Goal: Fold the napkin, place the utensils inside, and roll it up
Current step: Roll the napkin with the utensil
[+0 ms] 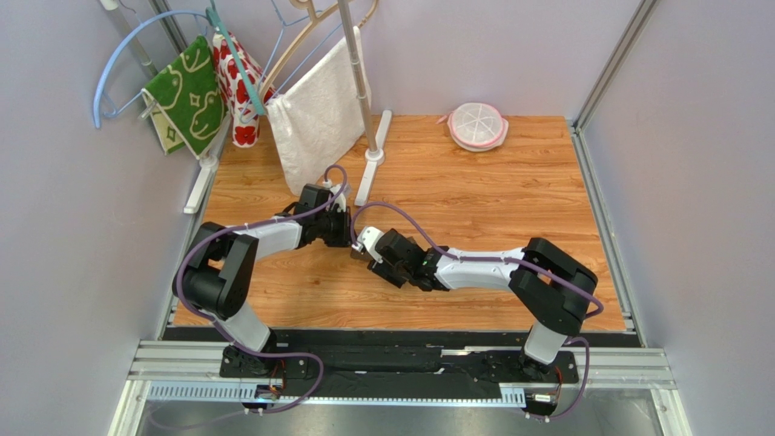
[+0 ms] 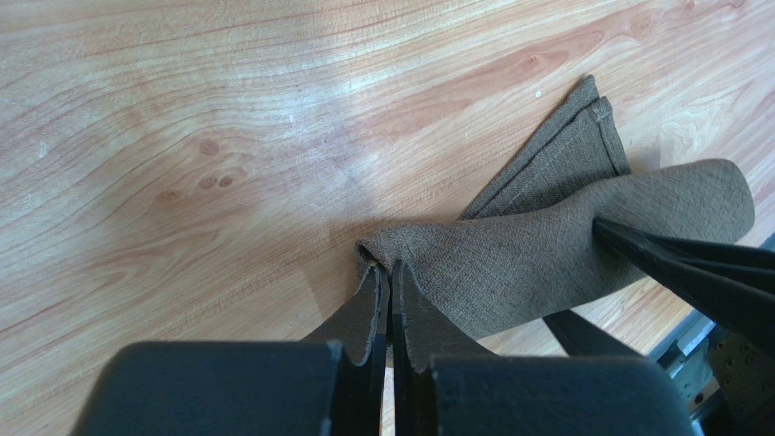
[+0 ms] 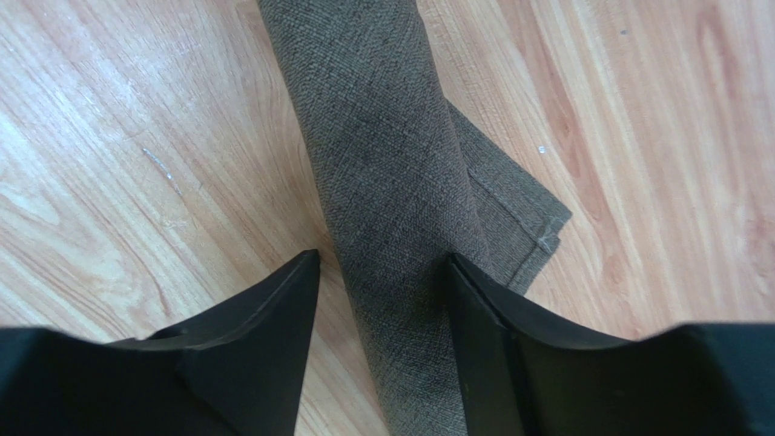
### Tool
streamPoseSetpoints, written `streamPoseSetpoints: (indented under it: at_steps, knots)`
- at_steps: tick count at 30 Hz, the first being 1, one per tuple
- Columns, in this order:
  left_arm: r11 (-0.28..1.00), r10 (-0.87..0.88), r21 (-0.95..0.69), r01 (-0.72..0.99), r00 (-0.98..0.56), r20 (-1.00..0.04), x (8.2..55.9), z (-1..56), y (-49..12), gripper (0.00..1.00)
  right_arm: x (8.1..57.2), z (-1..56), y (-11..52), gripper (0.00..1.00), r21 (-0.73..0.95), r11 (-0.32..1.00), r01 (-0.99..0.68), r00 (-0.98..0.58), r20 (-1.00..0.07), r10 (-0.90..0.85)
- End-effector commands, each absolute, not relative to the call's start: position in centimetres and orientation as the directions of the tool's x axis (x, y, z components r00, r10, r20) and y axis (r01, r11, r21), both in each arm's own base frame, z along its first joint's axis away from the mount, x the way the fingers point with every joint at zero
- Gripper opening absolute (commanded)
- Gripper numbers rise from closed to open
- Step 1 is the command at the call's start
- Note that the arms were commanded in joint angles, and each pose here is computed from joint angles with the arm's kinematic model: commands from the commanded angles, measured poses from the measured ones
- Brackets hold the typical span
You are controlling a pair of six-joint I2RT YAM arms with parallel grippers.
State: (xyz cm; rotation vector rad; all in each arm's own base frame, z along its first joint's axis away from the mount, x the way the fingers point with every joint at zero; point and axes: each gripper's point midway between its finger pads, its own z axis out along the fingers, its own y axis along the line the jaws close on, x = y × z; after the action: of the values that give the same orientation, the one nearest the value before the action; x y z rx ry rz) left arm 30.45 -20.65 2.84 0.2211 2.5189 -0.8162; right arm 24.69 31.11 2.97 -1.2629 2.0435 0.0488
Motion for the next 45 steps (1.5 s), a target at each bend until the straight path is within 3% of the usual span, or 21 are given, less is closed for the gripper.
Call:
streamPoseSetpoints:
  at_steps: [1,2,5,6,9,11,12,17,26,37,45]
  knots:
    - [0.804,0.038,-0.496,0.329,-0.860,-0.508,30.5,3.3,-20.5,0.01,24.1,2.3,31.4,0.52,-0.145,0.542,-0.827,-0.361,-0.602,-0.712]
    - [0.799,0.038,-0.498,0.336,-0.855,-0.517,30.6,3.6,-20.6,0.03,24.2,2.3,31.2,0.46,-0.109,0.550,-0.828,-0.385,-0.602,-0.699]
    - [0.801,0.016,-0.497,0.334,-0.842,-0.539,30.9,4.6,-20.6,0.23,23.0,1.5,31.0,0.37,0.012,0.547,-0.837,-0.453,-0.575,-0.681]
    - [0.802,0.008,-0.495,0.334,-0.835,-0.551,31.1,5.0,-20.6,0.40,22.4,1.1,31.1,0.35,0.052,0.547,-0.836,-0.478,-0.560,-0.677]
    - [0.832,-0.036,-0.460,0.309,-0.799,-0.600,31.8,7.0,-19.7,0.60,21.6,0.4,30.6,0.28,0.120,0.566,-0.816,-0.537,-0.521,-0.663]
    - [0.864,-0.073,-0.421,0.277,-0.758,-0.648,32.5,8.6,-18.6,0.64,21.3,0.6,30.3,0.25,0.158,0.579,-0.800,-0.569,-0.507,-0.648]
    - [0.872,-0.082,-0.411,0.265,-0.750,-0.656,32.3,8.7,-18.1,0.77,21.0,0.9,30.5,0.24,0.187,0.572,-0.799,-0.577,-0.508,-0.640]
    - [0.868,-0.123,-0.407,0.284,-0.671,-0.731,32.0,10.5,-17.5,0.78,20.2,2.4,31.1,0.24,0.344,0.571,-0.745,-0.660,-0.501,-0.559]
    - [0.803,-0.121,-0.481,0.351,-0.694,-0.710,30.2,8.7,-19.1,0.76,21.9,3.2,31.2,0.22,0.571,0.548,-0.612,-0.791,-0.442,-0.423]
    - [0.744,-0.165,-0.560,0.364,-0.712,-0.682,30.8,7.4,-20.8,0.72,23.6,2.1,30.8,0.22,0.694,0.520,-0.497,-0.866,-0.364,-0.342]
    - [0.711,-0.195,-0.603,0.361,-0.723,-0.663,31.8,6.8,-21.9,0.62,24.3,1.3,30.7,0.23,0.720,0.515,-0.465,-0.883,-0.337,-0.326]
